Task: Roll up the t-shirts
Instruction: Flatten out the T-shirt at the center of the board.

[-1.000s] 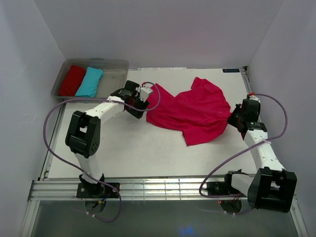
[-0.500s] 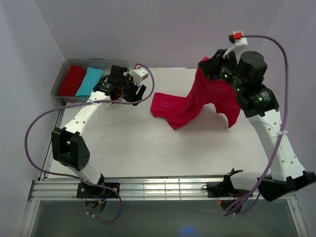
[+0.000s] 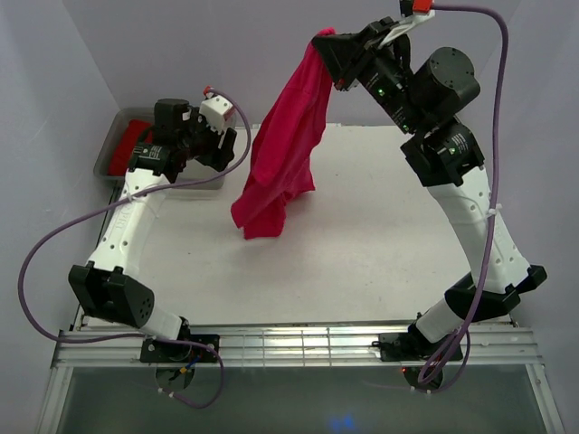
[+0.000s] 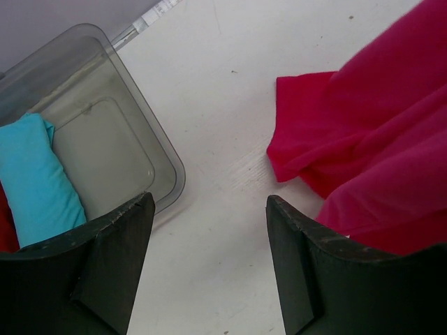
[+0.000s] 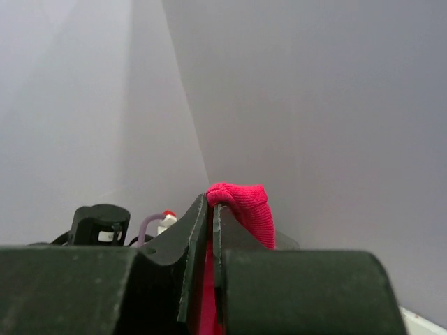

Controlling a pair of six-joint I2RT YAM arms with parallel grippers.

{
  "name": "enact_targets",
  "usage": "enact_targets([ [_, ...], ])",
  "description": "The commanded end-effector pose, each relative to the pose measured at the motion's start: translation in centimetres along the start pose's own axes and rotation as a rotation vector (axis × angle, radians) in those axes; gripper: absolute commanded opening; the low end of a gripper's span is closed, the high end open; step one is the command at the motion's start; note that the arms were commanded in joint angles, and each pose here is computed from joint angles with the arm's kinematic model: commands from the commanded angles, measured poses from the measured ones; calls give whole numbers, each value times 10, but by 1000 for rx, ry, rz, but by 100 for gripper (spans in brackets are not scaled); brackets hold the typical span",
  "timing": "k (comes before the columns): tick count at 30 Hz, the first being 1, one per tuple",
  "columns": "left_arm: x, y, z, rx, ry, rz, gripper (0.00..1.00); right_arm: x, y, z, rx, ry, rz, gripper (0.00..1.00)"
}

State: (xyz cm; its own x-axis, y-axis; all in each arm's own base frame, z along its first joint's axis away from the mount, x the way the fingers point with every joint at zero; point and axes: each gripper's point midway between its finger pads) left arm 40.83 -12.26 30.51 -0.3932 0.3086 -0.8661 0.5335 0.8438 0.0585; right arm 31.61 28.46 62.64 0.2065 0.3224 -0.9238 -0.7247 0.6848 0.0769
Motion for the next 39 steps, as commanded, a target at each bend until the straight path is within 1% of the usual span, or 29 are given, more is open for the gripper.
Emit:
enact_targets([
  [1,-14,6,-4,20,-27,-6,76,-54,-26,-10,160,-165,-58,8],
  [2,-17,7,-4,23,-34,-9,76,-31,-44,-8,244,-112,-64,8],
  [3,-16,6,-1,34,-31,-11,76,-15,-56,-10,283,-72,-71,8],
  [4,-17,0,-1,67,-37,-6,76,-13,-72,-23,339,-66,-72,8],
  [5,-14,-3,0,84,-34,-1,75,42,-89,-26,367,52,-66,8],
  [6,-5,-5,3,98,-16,-1,76,59,-96,-35,368,91,-51,8],
  [7,1,-6,4,103,-4,-1,76,59,-110,-55,389,96,-27,8],
  [8,9,-5,7,97,16,6,75,78,-107,-63,327,138,-13,8],
  [9,26,-6,12,101,55,-1,75,132,-115,-80,324,252,11,8],
  [10,36,-8,13,104,81,-4,75,136,-110,-98,252,275,22,8],
  [11,45,-9,14,113,100,7,74,154,-110,-113,235,319,35,8],
  [12,64,-14,18,132,142,-3,73,203,-114,-138,239,422,69,8],
  [13,73,-18,20,152,161,-4,72,201,-113,-160,242,417,58,8],
  [14,84,-24,21,180,188,-6,71,216,-116,-177,263,450,65,8],
  [15,91,-29,22,209,204,-4,68,253,-129,-209,325,538,97,8],
  [16,105,-34,25,223,239,-11,67,254,-130,-225,352,539,97,8],
  [19,130,-48,39,240,321,-10,60,293,-146,-270,442,616,125,8],
  [21,143,-60,50,238,380,22,58,309,-152,-285,471,656,130,8],
  [22,147,-57,53,196,403,43,58,317,-161,-294,496,690,119,8],
  [23,148,-60,57,188,412,57,59,319,-170,-300,520,711,111,8],
  [24,151,-58,61,172,424,55,60,312,-192,-315,599,720,102,8],
  [25,151,-50,65,129,421,52,61,311,-203,-323,638,743,104,8],
  [26,155,-46,67,110,429,57,61,292,-211,-316,655,703,82,8],
  [27,158,-44,70,97,433,64,62,280,-219,-314,670,676,83,8],
  [28,164,-40,77,85,446,70,64,279,-225,-310,678,680,100,8],
  [29,167,-39,80,83,454,67,64,262,-231,-299,680,649,79,8],
  [34,189,-37,110,93,509,57,66,272,-262,-300,752,675,142,8],
  [37,188,-27,126,61,507,81,68,277,-284,-312,825,695,150,8],
  [39,192,-25,137,68,520,103,68,269,-305,-311,854,695,148,8],
])
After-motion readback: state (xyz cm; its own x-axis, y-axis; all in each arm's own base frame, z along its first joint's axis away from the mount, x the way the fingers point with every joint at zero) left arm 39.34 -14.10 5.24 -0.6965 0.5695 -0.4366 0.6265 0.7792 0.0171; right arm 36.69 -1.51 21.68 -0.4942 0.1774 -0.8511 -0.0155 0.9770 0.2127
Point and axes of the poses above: each gripper's point midway between its finger pads, its own z axis out along the fingers, its own y axis along the line the jaws close on, x = y × z, and after that the axes turned 7 degrees about -z, right-handed
